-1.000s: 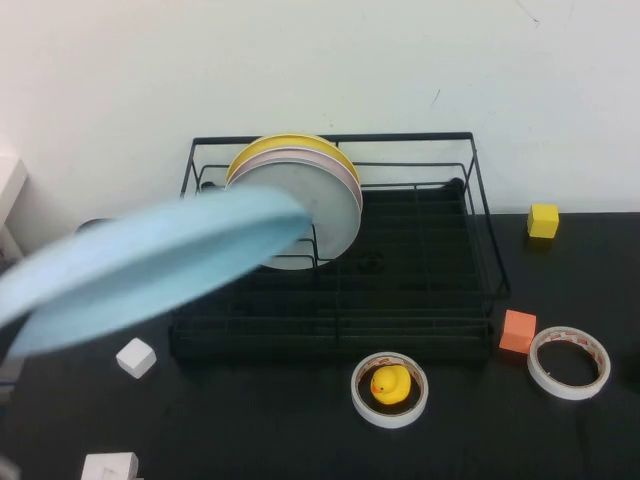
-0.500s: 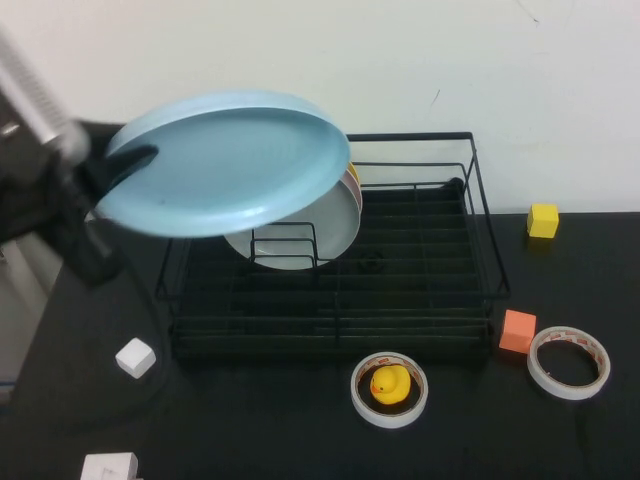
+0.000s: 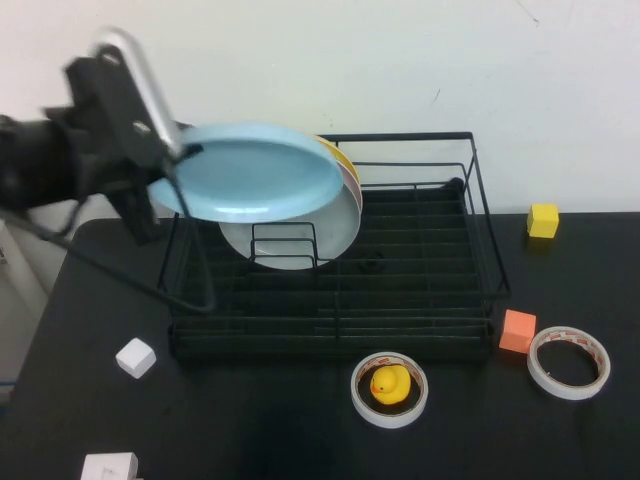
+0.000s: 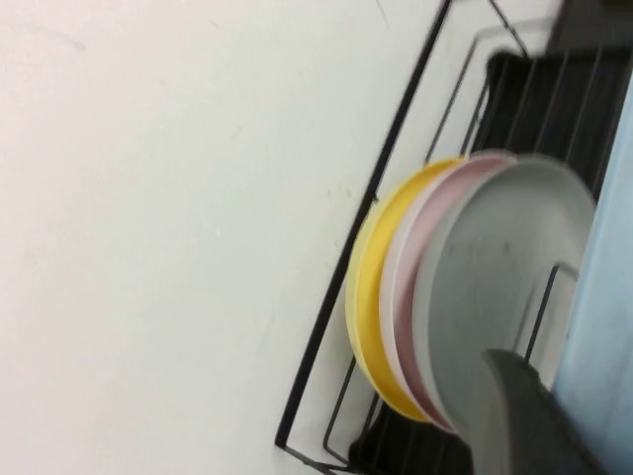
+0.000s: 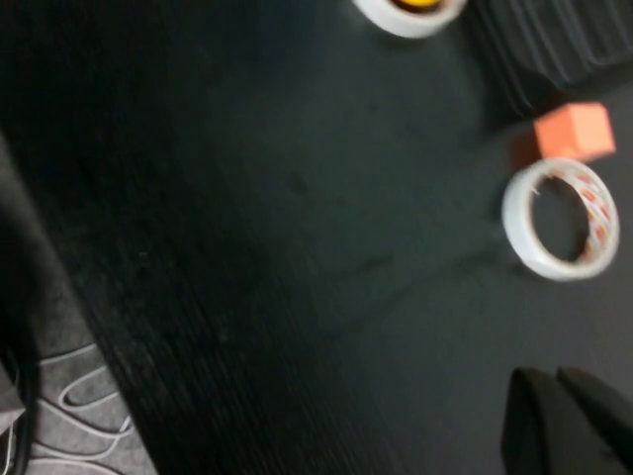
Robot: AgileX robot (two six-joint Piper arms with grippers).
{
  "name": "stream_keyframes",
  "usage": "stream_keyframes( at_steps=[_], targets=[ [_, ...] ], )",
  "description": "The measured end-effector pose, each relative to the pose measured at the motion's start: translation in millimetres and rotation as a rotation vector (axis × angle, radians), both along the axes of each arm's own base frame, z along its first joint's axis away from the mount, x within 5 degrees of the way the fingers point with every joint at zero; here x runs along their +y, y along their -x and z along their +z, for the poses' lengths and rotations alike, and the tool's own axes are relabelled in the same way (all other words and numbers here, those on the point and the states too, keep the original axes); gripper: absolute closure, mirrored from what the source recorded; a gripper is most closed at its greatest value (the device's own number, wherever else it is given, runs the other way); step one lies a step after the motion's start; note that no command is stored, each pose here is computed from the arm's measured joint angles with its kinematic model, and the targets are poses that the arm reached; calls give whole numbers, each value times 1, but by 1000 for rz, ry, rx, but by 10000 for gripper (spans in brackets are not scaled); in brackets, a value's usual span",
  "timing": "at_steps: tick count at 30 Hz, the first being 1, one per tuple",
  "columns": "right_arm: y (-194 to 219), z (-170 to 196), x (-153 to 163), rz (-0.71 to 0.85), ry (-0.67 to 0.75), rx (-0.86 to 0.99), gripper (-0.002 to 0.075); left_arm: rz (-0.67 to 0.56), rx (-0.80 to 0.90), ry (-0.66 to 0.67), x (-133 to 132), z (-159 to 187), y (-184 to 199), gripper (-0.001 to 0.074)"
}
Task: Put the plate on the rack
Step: Place the plate on the rack
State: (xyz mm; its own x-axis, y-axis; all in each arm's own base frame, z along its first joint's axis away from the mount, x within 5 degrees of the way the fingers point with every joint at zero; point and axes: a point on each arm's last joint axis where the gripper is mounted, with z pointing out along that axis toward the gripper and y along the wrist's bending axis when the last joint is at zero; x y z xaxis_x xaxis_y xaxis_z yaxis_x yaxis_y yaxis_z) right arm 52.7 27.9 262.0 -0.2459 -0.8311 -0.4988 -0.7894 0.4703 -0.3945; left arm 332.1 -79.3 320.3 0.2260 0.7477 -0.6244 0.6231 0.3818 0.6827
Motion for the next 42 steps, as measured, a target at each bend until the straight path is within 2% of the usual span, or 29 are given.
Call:
stream_keyframes(
  at_steps=[5,13,19,23,26,31,33,38,42],
  targets=[
    [-2,0,-3,-68,-6,-2,722,28,-23,-113,-20,-32,-29,651],
    [-5,1,-9,-179,-11,-20,722,96,25,-94,-33,-67,-73,651],
    [-6,2,-9,-192,-18,-23,723,104,72,-105,-35,-91,-82,651],
    [-6,2,-9,-193,-18,-23,723,114,95,-58,-36,-94,-83,650],
    [-6,2,-9,-194,-18,-24,723,72,93,-19,-41,-92,-82,602],
    [-6,2,-9,-196,-17,-25,723,5,74,7,-47,-89,-80,341],
    [-6,2,-9,-195,-18,-26,723,4,72,9,-47,-89,-80,297],
    [-6,2,-9,-195,-18,-27,723,13,71,8,-46,-88,-80,293],
    [-6,2,-9,-195,-18,-27,723,33,58,38,-45,-74,-77,383]
  ],
)
